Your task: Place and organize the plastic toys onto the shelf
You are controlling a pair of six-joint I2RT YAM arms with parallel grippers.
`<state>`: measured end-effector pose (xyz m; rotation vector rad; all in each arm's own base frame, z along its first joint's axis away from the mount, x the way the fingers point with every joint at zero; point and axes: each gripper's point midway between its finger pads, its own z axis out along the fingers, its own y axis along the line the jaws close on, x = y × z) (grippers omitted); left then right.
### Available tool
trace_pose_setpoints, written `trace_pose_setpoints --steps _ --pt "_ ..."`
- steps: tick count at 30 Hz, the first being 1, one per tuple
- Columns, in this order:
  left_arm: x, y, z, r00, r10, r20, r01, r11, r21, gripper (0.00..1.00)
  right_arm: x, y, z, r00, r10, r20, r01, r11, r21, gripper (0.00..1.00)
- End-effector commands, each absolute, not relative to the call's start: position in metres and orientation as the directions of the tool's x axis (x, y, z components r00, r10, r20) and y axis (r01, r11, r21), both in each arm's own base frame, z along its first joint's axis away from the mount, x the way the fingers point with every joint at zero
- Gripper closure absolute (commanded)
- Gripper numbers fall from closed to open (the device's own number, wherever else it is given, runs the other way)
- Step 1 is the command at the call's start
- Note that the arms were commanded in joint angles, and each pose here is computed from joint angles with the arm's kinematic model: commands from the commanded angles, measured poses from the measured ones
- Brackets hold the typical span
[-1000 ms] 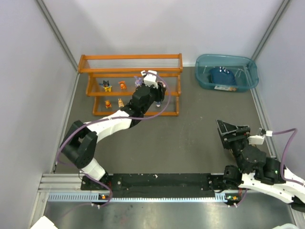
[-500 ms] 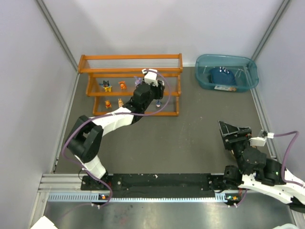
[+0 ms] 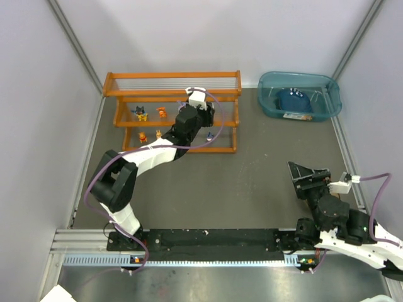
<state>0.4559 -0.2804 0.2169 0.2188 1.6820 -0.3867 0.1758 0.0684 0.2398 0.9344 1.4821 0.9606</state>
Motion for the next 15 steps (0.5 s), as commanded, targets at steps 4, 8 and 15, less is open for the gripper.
trace_pose_setpoints --steps 4,8,15 --pt "0.469 -0.274 0.245 -0.058 -0.088 -0.994 0.343 0.934 -0.103 1.00 0.173 0.066 0.236 -0.116 0.932 -0.345 0.051 0.352 0.935 0.28" --pt "0.469 -0.272 0.241 -0.065 -0.082 -0.995 0.339 0.935 -0.099 1.00 0.173 0.066 0.235 -0.116 0.933 -0.341 0.054 0.349 0.936 0.28" --pt "0.465 -0.271 0.234 -0.087 -0.090 -0.992 0.339 0.934 -0.114 0.99 0.173 0.067 0.232 -0.122 0.932 -0.341 0.058 0.350 0.935 0.28"
